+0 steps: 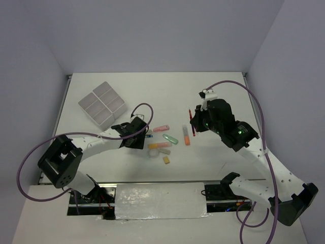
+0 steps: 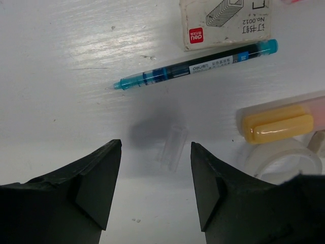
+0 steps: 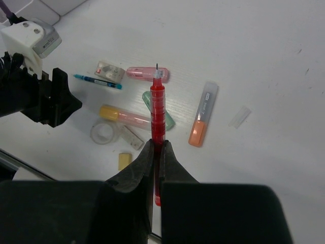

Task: Sort the stationery into containers
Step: Close the pen cap on the pen.

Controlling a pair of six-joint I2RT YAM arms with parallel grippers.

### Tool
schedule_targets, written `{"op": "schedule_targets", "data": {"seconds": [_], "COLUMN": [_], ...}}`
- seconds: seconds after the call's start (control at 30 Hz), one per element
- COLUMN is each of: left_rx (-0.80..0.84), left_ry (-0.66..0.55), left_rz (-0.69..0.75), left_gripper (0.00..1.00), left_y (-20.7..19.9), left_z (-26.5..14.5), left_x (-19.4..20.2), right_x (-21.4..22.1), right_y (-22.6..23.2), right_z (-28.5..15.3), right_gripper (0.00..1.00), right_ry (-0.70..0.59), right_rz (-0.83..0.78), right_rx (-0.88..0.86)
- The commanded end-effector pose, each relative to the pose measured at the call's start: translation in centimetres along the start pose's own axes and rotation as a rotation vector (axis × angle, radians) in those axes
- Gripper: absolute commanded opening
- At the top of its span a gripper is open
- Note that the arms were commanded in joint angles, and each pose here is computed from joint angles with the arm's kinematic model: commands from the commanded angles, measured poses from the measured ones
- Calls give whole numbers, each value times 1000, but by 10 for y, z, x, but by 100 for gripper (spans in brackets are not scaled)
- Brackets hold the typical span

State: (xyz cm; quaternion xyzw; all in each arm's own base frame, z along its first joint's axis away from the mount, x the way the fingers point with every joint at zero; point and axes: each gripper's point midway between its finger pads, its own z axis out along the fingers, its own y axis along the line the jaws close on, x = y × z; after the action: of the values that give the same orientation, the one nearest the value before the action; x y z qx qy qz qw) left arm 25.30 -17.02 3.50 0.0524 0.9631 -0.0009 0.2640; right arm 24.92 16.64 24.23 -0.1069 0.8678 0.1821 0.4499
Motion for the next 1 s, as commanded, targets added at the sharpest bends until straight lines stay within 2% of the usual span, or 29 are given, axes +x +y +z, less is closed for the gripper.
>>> {"op": "schedule_targets", "data": {"seconds": [0.0,0.33,0.5,0.73,0.97], "left_rx": [42,32,3,-3,8], "left_ry": [-20,33,60,79,70], "left_rz": [26,81,93,97,87], "left_gripper": [69,69,65,50,24], "left_y": [-13,-17,-12,-10,-7], "left_z": [1,8,16,20,9], "left_x": [-11,8,17,25,26], "right_x": [-2,2,-1,-2,-6], "right_y": [-1,-1,0,-3,-3], "right_z": [-2,4,2,-3,-5], "right_gripper": [0,0,0,0,0], "right_ry": [-14,-5,-16,-24,-34], "right_rz": [-15,-16,-14,-19,-14], "right_rx": [7,5,0,14,14]}}
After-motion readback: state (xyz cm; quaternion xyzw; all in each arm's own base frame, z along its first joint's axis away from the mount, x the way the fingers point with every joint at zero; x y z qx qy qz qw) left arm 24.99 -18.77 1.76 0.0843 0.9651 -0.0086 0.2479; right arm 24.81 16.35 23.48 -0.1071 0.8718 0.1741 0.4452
